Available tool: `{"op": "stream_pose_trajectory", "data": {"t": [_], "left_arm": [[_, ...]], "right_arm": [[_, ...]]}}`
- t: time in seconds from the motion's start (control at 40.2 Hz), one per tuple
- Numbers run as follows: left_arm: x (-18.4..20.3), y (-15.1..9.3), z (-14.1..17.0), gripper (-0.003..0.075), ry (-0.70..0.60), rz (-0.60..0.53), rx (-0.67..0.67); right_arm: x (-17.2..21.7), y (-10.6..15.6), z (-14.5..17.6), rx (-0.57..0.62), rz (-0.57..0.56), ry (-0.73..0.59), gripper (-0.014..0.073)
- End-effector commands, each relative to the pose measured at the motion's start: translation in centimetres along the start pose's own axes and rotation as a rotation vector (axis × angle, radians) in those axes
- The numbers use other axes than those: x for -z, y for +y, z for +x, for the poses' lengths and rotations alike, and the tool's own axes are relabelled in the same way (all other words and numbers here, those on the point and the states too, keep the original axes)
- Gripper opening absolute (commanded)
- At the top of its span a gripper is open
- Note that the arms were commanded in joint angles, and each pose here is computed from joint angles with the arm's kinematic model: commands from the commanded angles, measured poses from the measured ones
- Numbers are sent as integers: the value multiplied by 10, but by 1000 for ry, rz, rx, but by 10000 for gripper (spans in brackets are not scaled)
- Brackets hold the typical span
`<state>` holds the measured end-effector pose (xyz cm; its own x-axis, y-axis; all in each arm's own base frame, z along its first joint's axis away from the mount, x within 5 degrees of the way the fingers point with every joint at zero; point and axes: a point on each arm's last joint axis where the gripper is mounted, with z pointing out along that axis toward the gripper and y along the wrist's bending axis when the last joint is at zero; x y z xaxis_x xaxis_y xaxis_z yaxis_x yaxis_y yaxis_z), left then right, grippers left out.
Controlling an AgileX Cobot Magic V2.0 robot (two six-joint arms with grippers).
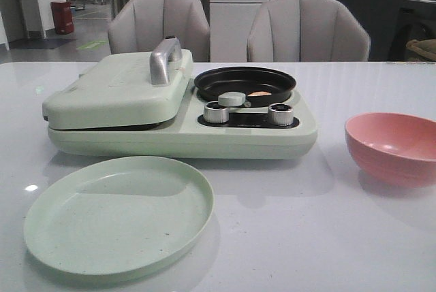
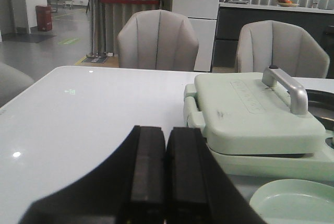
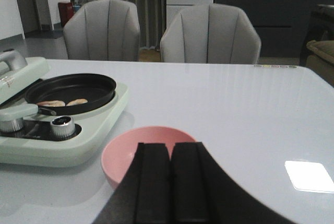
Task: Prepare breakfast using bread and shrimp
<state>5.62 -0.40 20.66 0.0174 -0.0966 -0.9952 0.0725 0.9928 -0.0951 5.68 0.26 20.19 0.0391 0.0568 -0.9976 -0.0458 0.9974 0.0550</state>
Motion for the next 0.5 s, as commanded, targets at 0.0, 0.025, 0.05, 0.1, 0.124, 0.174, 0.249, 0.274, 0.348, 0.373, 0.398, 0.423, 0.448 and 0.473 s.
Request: {"op": "stream_pose_trajectory", "data": {"t": [0.0, 0.025, 0.05, 0.1, 0.124, 0.174, 0.249, 0.274, 0.348, 0.373, 0.398, 0.423, 0.448, 0.473], "left_arm": [[1, 0, 1, 98, -74, 8, 7], [1, 0, 1, 98, -74, 8, 7], [1, 0, 1, 98, -74, 8, 7], [1, 0, 1, 98, -74, 8, 7], [1, 0, 1, 98, -74, 8, 7], [1, 0, 1, 98, -74, 8, 7], [1, 0, 1, 98, -74, 8, 7], [1, 0, 1, 98, -74, 8, 7], [1, 0, 1, 98, -74, 8, 7], [1, 0, 1, 98, -74, 8, 7], [1, 0, 1, 98, -74, 8, 7], [1, 0, 1, 98, -74, 8, 7], [1, 0, 1, 98, -74, 8, 7], [1, 0, 1, 98, -74, 8, 7]], "right_arm": [[3, -1, -16, 7, 15, -146, 35], [3, -1, -16, 7, 15, -143, 35], [3, -1, -16, 7, 15, -143, 35], [3, -1, -16, 7, 15, -142, 35], [3, -1, -16, 7, 15, -141, 35], [3, -1, -16, 7, 15, -139, 35], [3, -1, -16, 7, 15, -139, 35], [3, -1, -16, 7, 15, -139, 35], [3, -1, -16, 7, 15, -139, 35], [3, -1, -16, 7, 15, -139, 35], [3, -1, -16, 7, 15, -139, 35], [3, -1, -16, 7, 15, -139, 35], [3, -1, -16, 7, 15, -139, 35], [3, -1, -16, 7, 15, -139, 35]]}}
